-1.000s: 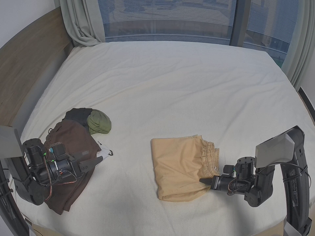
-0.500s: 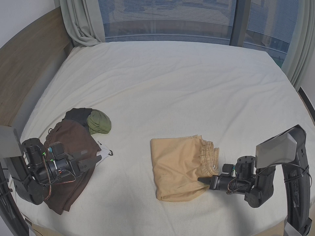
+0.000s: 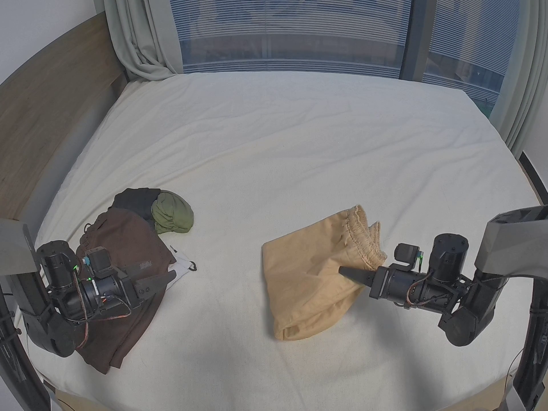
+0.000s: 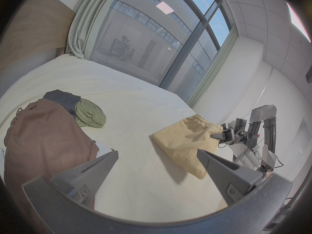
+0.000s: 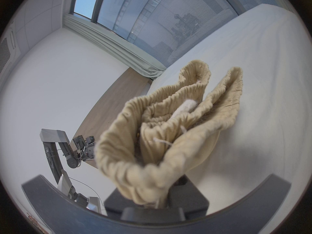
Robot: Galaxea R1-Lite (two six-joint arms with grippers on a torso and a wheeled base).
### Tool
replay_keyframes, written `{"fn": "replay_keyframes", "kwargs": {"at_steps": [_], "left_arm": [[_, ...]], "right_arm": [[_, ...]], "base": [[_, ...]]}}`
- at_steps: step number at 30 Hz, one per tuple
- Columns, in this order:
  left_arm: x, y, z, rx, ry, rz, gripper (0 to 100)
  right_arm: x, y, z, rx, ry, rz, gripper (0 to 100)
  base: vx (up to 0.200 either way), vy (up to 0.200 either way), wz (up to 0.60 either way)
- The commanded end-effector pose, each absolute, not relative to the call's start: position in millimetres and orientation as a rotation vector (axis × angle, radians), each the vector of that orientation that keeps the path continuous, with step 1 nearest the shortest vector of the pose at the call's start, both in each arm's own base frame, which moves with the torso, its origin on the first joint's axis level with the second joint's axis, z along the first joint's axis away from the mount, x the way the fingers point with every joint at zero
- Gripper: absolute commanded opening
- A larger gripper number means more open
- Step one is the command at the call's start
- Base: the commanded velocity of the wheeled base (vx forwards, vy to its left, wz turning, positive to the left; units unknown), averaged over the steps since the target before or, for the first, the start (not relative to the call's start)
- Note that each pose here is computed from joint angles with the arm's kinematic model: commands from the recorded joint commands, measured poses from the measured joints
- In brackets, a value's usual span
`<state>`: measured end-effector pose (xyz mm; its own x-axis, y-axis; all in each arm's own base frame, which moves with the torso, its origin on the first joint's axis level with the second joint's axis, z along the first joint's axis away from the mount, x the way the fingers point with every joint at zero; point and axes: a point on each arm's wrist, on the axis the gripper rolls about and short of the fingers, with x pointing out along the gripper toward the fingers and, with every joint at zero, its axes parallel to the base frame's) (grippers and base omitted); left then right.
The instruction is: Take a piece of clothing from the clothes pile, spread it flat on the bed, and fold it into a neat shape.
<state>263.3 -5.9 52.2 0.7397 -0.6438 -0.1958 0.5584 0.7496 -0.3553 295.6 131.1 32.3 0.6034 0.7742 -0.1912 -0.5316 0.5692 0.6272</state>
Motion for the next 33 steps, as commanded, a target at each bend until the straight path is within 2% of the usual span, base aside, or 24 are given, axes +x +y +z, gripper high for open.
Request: {"fn": "replay_keyframes", "kwargs": {"at_steps": [1, 21, 33], "left_arm": [[263, -6, 53, -0.284, 0.317, -0.673, 100], [263, -6, 52, -0.286, 0.319, -0.689, 100], [263, -6, 53, -0.285, 0.316, -0.687, 100]], "right_arm": [[297, 140, 66, 0.548, 0.403, 0.852, 0], [356, 163, 138, 0.545, 0.339, 0.867, 0], [386, 170, 141, 0.549, 0.345, 0.852, 0]], "base": [[0.000, 0.000, 0.00], [0.000, 0.000, 0.00], [0.000, 0.000, 0.00]]}}
